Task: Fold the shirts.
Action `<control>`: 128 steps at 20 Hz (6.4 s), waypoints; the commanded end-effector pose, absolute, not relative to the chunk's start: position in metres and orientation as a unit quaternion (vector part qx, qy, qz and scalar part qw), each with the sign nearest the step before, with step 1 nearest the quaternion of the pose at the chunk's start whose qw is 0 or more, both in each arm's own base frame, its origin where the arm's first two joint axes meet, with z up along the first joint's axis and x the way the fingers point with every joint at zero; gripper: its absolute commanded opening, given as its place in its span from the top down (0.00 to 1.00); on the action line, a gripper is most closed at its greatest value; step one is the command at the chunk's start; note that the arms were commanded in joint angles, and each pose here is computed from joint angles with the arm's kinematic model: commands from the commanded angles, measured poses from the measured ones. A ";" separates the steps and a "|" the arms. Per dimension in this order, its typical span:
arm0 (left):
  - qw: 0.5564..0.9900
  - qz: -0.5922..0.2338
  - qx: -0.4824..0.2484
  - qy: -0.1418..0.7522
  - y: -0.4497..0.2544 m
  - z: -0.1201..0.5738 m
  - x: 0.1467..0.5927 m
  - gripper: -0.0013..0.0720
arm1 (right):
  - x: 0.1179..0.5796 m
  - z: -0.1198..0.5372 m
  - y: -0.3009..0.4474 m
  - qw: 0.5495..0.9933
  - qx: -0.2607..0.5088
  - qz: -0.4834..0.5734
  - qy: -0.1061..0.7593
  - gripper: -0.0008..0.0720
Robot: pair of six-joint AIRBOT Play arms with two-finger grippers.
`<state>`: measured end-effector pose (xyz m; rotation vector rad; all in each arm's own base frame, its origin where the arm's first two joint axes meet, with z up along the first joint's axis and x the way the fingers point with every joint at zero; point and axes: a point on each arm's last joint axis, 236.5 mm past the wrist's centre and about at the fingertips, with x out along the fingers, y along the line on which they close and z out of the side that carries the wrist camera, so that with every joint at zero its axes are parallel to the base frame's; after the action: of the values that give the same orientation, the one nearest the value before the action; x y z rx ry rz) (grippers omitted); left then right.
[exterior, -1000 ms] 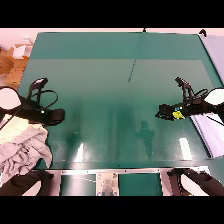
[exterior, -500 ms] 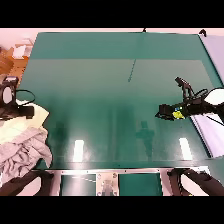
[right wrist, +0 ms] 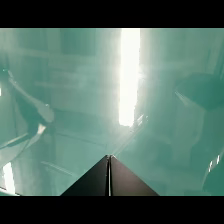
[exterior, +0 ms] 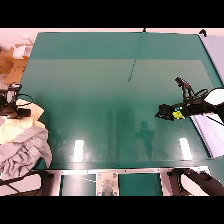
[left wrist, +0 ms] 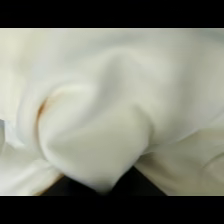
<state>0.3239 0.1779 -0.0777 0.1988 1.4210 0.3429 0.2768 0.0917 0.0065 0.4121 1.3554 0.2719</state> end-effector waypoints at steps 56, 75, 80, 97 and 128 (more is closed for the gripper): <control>0.720 -0.259 -0.119 0.633 -0.274 -0.058 0.300 0.95 | 0.376 -0.059 0.100 0.653 0.342 0.203 0.644 0.96; 0.921 -0.281 -0.100 -0.250 -0.124 0.661 0.195 0.95 | 0.273 0.616 0.056 0.959 0.108 0.196 -0.174 0.96; 0.924 -0.247 -0.069 -0.283 -0.112 0.671 0.195 0.95 | 0.286 0.615 0.043 0.961 0.114 0.177 -0.178 0.96; 0.894 -0.176 -0.169 0.375 -0.158 0.088 0.610 0.95 | 0.591 0.115 0.003 0.896 0.268 0.106 0.337 0.96; 0.621 -0.097 -0.400 0.667 -0.187 -0.110 0.265 0.30 | 0.551 -0.047 -0.067 0.809 0.283 0.050 0.513 0.96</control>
<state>0.2443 -0.1862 -0.0983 -0.8364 1.6807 -0.2516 0.5535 -0.0695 -0.0456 0.6033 1.0840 0.0986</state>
